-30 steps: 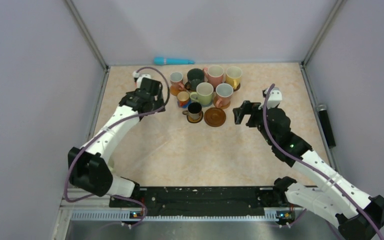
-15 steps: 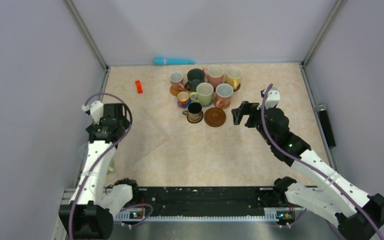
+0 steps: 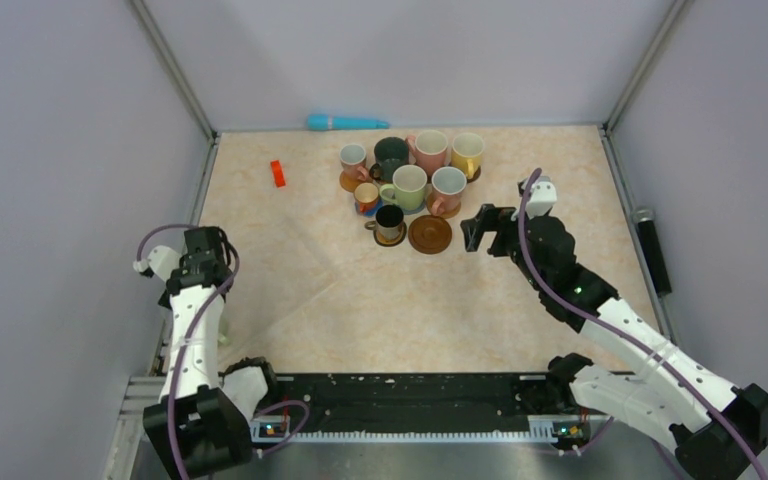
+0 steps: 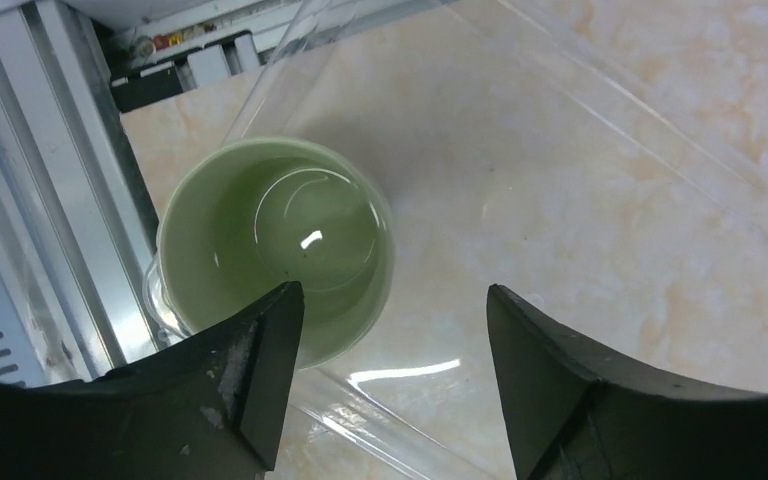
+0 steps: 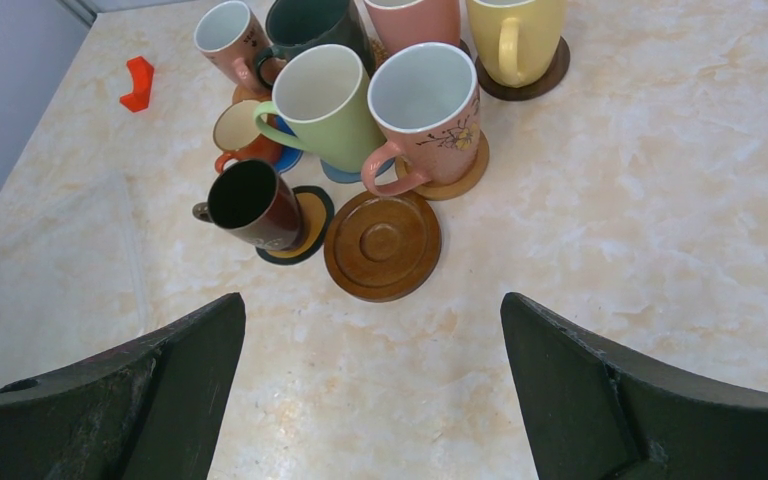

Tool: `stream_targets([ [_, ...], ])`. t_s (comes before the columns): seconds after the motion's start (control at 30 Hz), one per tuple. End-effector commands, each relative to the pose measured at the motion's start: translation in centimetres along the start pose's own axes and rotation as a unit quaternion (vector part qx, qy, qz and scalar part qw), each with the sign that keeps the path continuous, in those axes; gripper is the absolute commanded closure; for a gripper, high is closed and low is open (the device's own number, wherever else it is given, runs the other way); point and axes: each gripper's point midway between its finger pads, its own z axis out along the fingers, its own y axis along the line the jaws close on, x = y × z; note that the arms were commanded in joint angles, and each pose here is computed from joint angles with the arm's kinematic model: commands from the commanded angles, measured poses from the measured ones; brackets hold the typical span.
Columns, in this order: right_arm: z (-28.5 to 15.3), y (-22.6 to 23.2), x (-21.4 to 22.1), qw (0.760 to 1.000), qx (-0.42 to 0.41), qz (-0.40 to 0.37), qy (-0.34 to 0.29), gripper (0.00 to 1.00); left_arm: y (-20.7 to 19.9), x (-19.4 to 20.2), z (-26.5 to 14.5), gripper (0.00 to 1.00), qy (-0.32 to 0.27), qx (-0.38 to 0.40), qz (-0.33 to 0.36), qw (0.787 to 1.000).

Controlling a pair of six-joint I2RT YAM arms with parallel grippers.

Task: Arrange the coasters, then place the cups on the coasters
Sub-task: Pick up the cup from the tray.

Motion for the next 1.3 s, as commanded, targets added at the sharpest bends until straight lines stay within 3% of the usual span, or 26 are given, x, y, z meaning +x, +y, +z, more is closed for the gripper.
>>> stream_targets([
  [0.0,0.0,0.3,-1.4,1.000,-0.004,0.010,-0.025,0.02,-0.1,1.1,1.0,0.29,0.019,-0.003,-0.028,0.999],
  [0.23,-0.1,0.4,-1.5,1.000,-0.008,0.011,-0.025,0.02,0.7,1.7,1.9,0.43,0.023,-0.023,-0.053,0.998],
  [0.53,-0.2,0.4,-1.6,1.000,-0.008,0.009,-0.026,0.02,0.8,2.2,2.6,0.50,0.031,-0.031,-0.063,0.997],
  [0.7,-0.1,0.3,-1.5,1.000,-0.007,0.009,-0.025,0.02,0.8,1.8,2.5,0.61,0.025,-0.033,-0.064,0.997],
  [0.77,-0.1,0.4,-1.5,1.000,-0.008,0.009,-0.024,0.02,1.1,1.1,2.2,0.70,0.012,-0.037,-0.065,0.997],
  [0.9,-0.1,0.4,-1.5,1.000,-0.010,0.008,-0.023,0.02,1.7,-1.0,1.2,0.99,-0.025,-0.045,-0.069,0.996],
  [1.27,0.2,0.5,-1.2,1.000,-0.009,0.006,-0.018,0.02,1.2,-3.1,-1.0,1.00,-0.035,-0.016,-0.060,0.997],
])
